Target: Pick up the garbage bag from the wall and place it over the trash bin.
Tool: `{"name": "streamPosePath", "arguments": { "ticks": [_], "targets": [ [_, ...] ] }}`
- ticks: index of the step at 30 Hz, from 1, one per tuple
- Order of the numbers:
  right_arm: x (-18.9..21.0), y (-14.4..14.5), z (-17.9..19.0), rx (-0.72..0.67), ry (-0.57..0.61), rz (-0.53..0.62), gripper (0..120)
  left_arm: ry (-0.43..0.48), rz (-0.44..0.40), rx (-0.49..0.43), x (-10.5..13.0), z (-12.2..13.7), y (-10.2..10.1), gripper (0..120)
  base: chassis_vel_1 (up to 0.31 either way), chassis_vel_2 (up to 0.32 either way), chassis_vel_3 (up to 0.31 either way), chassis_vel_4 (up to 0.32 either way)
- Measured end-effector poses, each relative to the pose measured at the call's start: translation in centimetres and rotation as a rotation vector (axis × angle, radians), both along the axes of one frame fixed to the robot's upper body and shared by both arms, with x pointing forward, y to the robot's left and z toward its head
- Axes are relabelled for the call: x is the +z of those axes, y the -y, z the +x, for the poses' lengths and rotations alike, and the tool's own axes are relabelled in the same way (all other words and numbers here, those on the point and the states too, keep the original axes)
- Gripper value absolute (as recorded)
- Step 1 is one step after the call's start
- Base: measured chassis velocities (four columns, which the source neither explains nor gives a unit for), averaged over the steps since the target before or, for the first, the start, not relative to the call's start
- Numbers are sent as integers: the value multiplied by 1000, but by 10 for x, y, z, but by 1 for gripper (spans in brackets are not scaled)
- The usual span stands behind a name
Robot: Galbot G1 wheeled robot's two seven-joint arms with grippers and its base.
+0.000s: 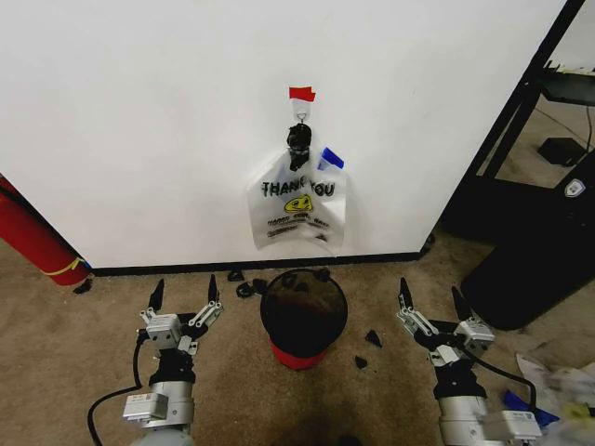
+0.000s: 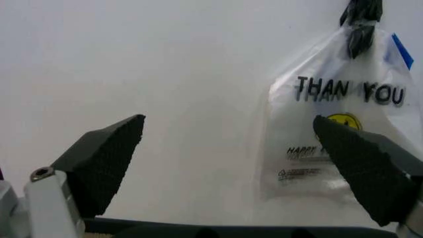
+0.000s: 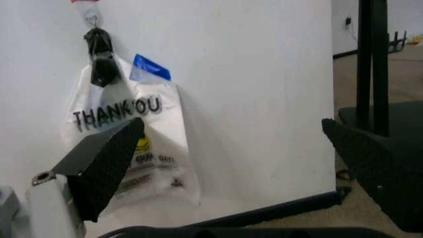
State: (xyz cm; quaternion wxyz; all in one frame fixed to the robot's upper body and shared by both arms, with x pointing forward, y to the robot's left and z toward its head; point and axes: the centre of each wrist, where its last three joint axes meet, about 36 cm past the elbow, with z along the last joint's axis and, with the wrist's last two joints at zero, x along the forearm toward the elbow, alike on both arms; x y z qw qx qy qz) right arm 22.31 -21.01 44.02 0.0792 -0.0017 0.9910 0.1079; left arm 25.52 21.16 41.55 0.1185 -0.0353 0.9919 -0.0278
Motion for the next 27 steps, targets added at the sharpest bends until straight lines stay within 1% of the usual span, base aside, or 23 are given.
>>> {"name": "streamPosePath", "arguments": {
  "ticks": [13,17,19,21,22,25,27],
  "targets": [
    [-4,2,3,24,-4,-20,100,2,3,-1,-1,0,1,100,0,0,0,0],
    [-8,3,5,47,-11,-1,100,3,3,-1,-1,0,1,100,0,0,0,0],
    [-11,5,13,89,-22,56,100,0,4,-3,-1,0,1,100,0,0,0,0],
    [-21,10,33,157,-49,169,100,-4,5,-3,-4,-2,0,100,0,0,0,0],
    [-21,10,33,157,-49,169,100,-4,5,-3,-4,-2,0,100,0,0,0,0],
    [-25,24,70,229,-59,327,100,-16,10,-24,-9,2,2,100,0,0,0,0],
    [-25,30,82,255,-63,380,100,-21,17,-32,-12,5,2,100,0,0,0,0]
  ]
}}
